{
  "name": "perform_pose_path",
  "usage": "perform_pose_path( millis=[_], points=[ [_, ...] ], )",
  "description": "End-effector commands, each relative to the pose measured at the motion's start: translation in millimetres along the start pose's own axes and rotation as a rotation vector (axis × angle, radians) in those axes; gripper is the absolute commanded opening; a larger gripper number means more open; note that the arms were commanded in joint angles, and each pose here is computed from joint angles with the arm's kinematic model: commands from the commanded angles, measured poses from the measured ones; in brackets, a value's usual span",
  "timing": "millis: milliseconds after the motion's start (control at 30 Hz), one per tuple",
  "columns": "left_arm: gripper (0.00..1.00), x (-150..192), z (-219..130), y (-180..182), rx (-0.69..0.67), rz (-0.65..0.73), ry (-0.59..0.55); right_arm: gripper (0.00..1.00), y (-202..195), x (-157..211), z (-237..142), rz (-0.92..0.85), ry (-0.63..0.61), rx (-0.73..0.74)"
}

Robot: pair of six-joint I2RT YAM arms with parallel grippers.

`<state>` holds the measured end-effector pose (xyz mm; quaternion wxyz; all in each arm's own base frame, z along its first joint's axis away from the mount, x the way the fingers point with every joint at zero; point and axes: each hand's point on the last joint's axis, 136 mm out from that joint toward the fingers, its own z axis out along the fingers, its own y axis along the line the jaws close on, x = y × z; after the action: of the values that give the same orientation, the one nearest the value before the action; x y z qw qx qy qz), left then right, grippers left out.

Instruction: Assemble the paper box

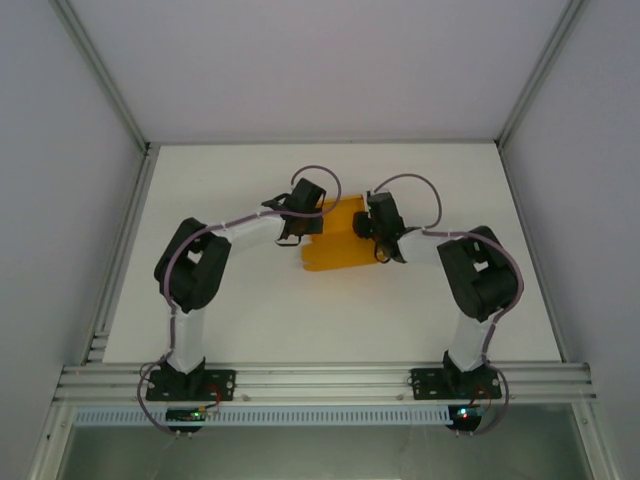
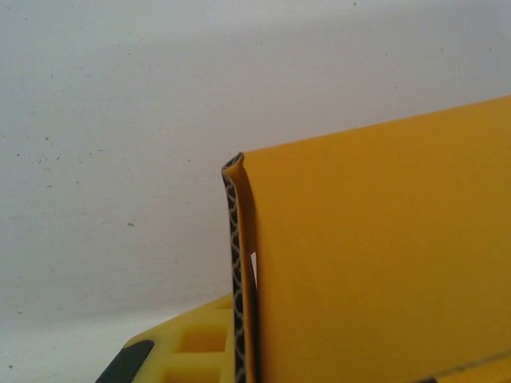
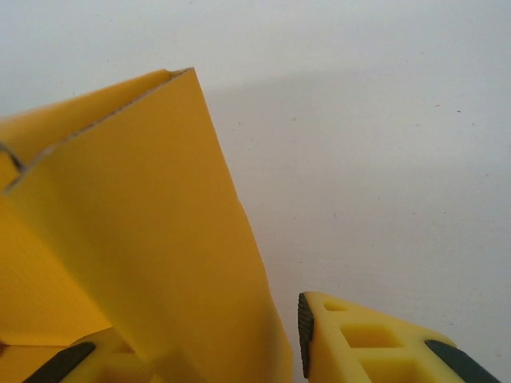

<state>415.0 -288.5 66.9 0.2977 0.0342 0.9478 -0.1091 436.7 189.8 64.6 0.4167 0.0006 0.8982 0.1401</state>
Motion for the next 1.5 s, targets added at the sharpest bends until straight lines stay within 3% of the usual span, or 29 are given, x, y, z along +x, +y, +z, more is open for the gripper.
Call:
perform_pose_path(
  millis=[0, 400, 533, 733, 933, 1300, 1467],
  points=[
    [0.00, 37, -2, 13, -0.030, 0.072, 0.133, 0.35, 1, -31, -1, 0.046, -0.074, -0.050],
    [0.00, 41, 0, 9, -0.018, 0.082, 0.145, 0.40, 4, -40, -2, 0.267, -0.042, -0.130],
    [0.00, 41, -1, 8, -0.016, 0.087, 0.143, 0.39, -6, -39, 1, 0.216, -0.042, -0.024],
    [0.00, 40, -3, 5, -0.009, 0.101, 0.141, 0.28, -22, -27, 8, 0.073, -0.024, 0.149],
    [0.00, 37, -5, 4, -0.022, 0.100, 0.135, 0.00, -49, -12, 16, 0.028, 0.015, 0.300],
    [0.00, 33, -4, 5, -0.048, 0.062, 0.145, 0.00, -77, -8, -22, -0.091, -0.039, 0.778],
    [0.00, 33, -4, 5, -0.054, 0.057, 0.146, 0.00, -86, -8, -29, -0.031, -0.034, 0.844]
  ],
)
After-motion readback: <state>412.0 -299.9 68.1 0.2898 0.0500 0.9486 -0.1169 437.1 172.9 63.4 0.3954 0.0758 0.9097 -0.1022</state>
